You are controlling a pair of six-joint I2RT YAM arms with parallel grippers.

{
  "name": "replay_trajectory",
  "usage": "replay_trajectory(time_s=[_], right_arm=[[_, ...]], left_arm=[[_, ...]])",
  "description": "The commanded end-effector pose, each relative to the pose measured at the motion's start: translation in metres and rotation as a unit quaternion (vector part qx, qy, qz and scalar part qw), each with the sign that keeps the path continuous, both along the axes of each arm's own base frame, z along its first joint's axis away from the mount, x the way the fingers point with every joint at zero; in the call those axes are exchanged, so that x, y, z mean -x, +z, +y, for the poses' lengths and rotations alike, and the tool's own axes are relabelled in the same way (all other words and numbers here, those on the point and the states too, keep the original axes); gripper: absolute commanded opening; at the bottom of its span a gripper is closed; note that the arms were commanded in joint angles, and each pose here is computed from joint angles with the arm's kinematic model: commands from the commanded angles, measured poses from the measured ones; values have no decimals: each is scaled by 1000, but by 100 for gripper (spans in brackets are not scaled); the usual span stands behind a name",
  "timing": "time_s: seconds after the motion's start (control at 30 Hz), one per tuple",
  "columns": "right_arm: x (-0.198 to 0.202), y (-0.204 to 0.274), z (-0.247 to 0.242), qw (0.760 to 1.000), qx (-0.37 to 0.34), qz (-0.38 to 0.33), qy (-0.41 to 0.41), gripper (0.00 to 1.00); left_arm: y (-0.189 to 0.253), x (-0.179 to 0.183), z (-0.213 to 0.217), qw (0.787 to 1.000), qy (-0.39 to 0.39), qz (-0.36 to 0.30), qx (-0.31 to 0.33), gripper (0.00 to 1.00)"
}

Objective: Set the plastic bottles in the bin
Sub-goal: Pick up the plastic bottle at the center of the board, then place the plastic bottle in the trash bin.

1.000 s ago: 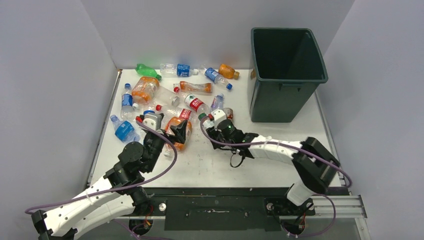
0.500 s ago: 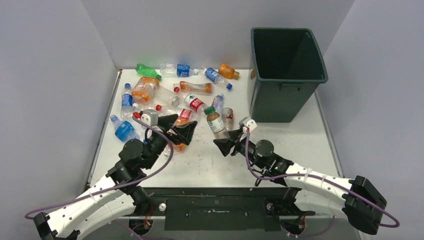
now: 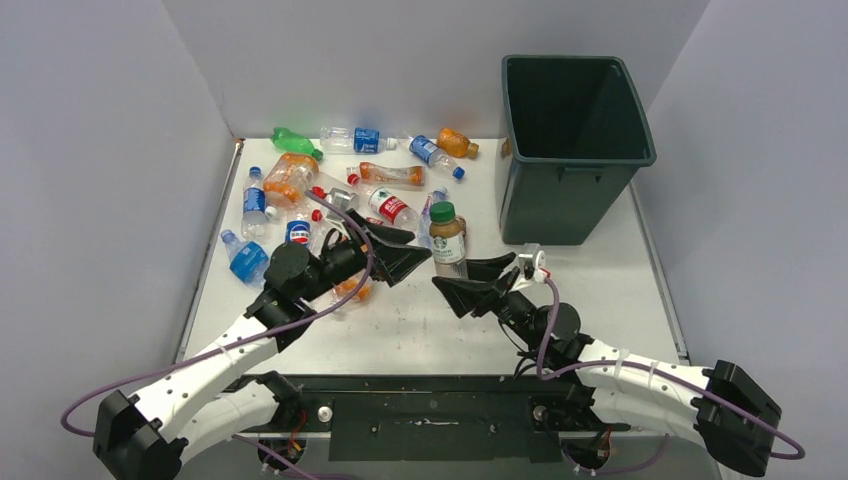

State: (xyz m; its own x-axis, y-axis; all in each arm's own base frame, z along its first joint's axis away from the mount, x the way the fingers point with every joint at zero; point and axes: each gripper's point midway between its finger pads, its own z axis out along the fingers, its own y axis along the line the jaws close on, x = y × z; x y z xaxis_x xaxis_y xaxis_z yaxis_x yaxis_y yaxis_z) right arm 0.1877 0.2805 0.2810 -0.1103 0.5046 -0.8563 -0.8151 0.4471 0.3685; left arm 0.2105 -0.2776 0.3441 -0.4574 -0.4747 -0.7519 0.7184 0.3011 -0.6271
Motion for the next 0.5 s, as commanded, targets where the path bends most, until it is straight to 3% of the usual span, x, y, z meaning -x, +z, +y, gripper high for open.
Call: replay_trajectory(time_s=[0.0,0.33,0.47], right_arm=[[17,29,4,997,-63,-28,38,5],[24,36,15,995,-78,-33,54,5],[27,35,25,996,-50,-45,54,5]], left_arm=[[43,25,-11,995,-69,-57,48,96],[24,35,-34,993,-73,-95,-22,99],[20,40,-45,990,-79,-107,-44,75]])
